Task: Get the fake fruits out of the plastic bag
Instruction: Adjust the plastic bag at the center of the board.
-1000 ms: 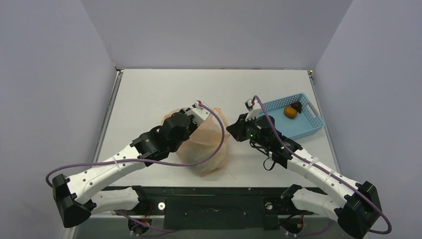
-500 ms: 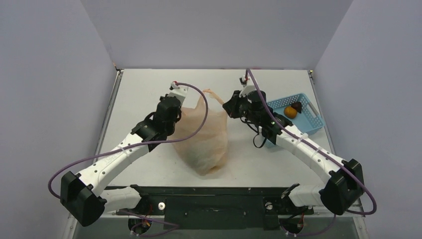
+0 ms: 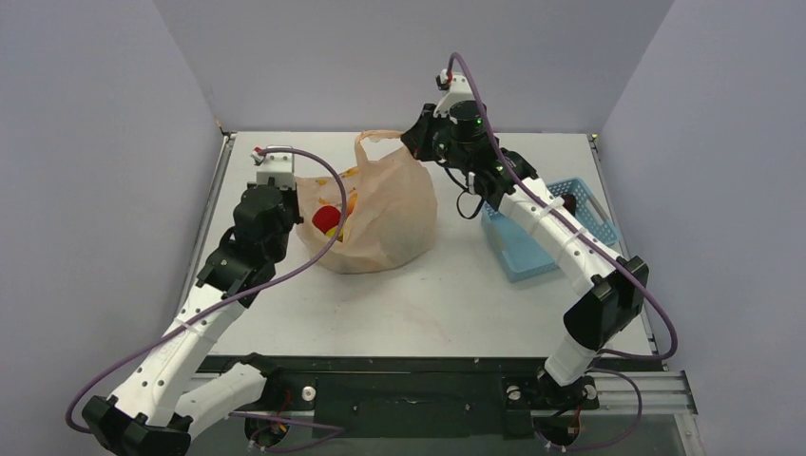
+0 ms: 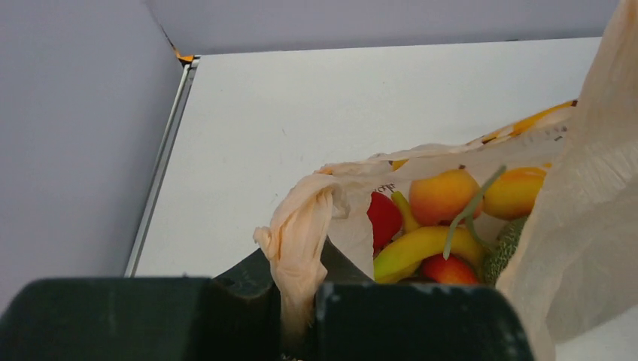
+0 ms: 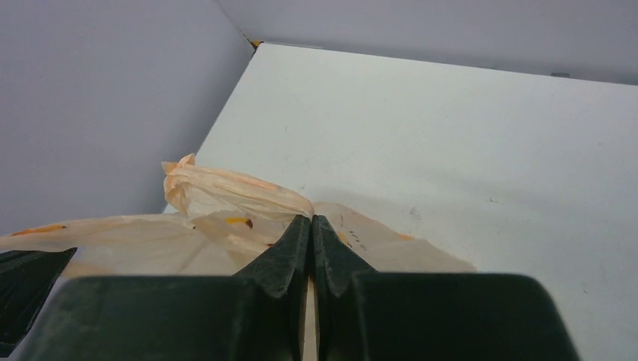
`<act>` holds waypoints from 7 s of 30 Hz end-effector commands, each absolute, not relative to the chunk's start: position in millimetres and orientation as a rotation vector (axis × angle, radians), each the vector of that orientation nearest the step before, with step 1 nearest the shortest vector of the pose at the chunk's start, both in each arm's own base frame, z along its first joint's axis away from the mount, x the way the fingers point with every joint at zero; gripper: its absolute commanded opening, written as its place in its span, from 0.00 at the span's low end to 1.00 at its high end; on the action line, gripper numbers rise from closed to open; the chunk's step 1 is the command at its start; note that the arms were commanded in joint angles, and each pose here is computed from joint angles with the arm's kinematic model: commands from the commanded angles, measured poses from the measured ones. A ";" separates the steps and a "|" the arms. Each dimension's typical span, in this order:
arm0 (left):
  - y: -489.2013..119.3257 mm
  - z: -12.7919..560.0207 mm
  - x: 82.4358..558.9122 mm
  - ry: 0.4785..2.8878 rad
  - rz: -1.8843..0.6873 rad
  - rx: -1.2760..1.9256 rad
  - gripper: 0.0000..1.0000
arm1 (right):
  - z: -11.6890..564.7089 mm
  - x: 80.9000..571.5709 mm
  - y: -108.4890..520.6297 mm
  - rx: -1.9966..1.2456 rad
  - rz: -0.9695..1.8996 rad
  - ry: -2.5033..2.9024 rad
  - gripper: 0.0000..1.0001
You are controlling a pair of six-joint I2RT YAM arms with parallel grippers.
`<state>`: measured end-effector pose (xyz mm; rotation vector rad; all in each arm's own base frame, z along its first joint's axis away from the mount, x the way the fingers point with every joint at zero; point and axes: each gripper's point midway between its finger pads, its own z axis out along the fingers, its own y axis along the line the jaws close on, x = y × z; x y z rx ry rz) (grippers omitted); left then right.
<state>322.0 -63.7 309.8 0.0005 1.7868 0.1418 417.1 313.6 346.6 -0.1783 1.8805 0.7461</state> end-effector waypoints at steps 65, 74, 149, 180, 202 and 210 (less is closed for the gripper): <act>-117.8 281.4 304.3 1.794 -0.141 0.259 0.00 | 171.2 266.6 338.4 -0.462 0.810 2.110 0.06; -109.7 281.6 306.1 1.792 -0.112 0.221 0.00 | 135.0 251.8 306.5 -0.471 0.688 2.176 0.00; -128.4 281.8 254.9 1.995 -0.987 -0.256 0.00 | 223.0 320.1 257.2 -0.385 0.433 2.240 0.03; -133.6 226.8 152.3 2.165 -1.034 -0.122 0.00 | 277.8 189.7 270.7 0.003 0.774 1.942 0.67; -113.1 226.4 164.0 2.124 -0.834 -0.083 0.00 | 220.6 217.5 304.3 0.431 0.821 1.841 0.84; -109.8 220.2 162.8 2.139 -0.813 -0.109 0.00 | 200.7 269.2 247.9 0.591 0.740 1.847 0.30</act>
